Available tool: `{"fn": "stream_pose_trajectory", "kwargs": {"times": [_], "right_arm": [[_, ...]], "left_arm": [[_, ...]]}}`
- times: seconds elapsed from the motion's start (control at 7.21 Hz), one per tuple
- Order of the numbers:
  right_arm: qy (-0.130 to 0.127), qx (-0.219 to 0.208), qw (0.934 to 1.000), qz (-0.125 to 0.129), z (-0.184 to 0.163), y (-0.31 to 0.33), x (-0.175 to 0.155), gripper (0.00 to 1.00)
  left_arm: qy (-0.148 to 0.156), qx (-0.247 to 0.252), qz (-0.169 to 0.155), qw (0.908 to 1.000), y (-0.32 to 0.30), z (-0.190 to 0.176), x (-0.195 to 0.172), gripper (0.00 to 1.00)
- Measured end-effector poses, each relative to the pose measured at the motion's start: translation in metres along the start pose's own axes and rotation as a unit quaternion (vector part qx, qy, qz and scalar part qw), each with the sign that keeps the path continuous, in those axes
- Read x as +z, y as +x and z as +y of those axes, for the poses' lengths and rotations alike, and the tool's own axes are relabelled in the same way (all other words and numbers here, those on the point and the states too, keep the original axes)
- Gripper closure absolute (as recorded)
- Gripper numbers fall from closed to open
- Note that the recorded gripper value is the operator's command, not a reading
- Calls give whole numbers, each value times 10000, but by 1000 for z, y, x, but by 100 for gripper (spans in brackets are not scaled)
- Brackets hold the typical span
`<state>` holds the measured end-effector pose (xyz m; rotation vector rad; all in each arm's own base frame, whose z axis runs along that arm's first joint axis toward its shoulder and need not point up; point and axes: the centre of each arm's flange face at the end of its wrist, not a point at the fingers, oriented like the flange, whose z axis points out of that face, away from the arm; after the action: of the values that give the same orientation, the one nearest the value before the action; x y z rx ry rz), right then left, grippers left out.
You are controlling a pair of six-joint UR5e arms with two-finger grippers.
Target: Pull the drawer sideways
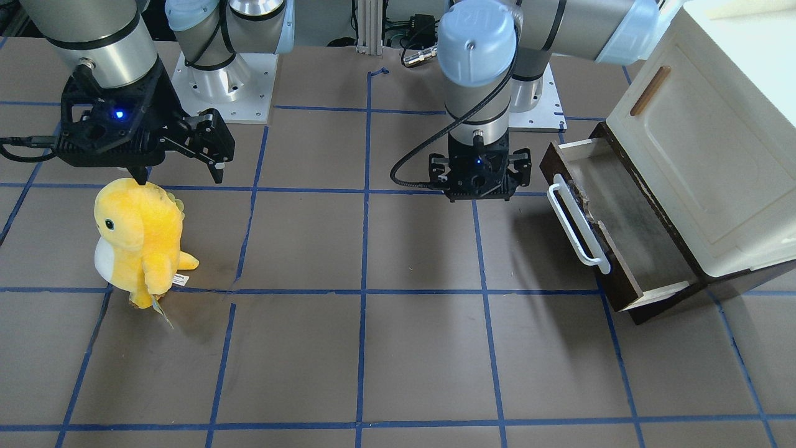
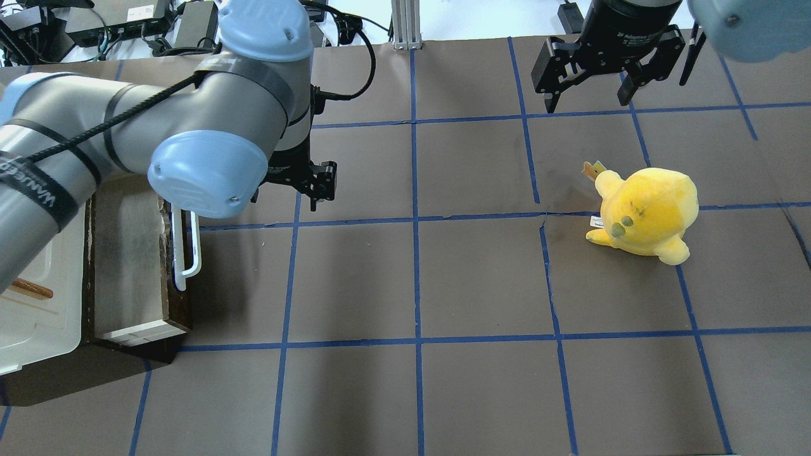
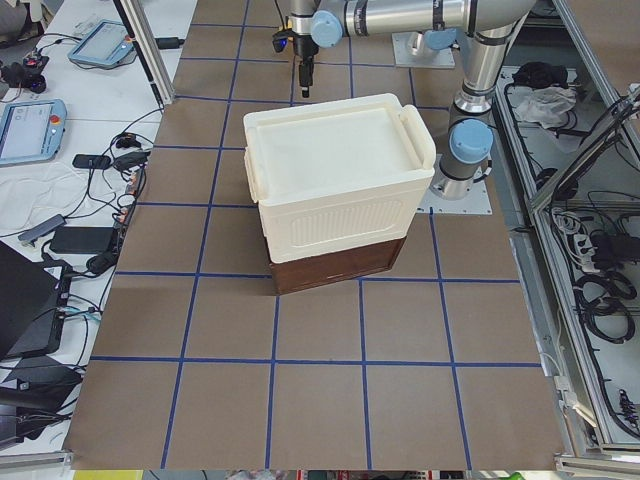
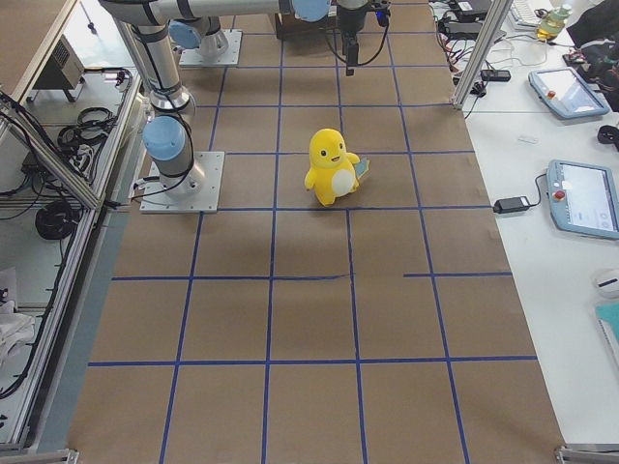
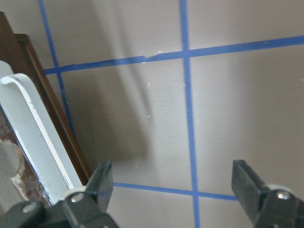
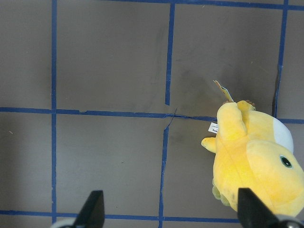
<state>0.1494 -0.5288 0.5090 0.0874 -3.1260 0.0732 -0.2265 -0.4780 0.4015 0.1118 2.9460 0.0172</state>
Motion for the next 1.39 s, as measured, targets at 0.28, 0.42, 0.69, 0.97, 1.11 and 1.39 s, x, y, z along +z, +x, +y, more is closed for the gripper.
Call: {"fn": "stream_pose_trajectory", "kwargs": {"times": [0.28,0.42,0.69,0.97,1.11,1.39], "right_arm": [[0,3,10000,0,0,0,0,0],[0,3,10000,0,0,0,0,0],[-1,3,10000,0,0,0,0,0],[-1,5,10000,0,0,0,0,0],[-1,5,10000,0,0,0,0,0],[-1,5,10000,0,0,0,0,0]], "left_arm": [[255,-151,354,9989,-24,23,-47,10],[286,-224,463,9983,-39,30,-72,10],[212,-249,785,9964,-70,33,-108,9],[321,6,937,9951,-85,30,-120,9],[367,123,932,9949,-89,29,-119,9],[477,188,920,9944,-91,26,-119,8]]}}
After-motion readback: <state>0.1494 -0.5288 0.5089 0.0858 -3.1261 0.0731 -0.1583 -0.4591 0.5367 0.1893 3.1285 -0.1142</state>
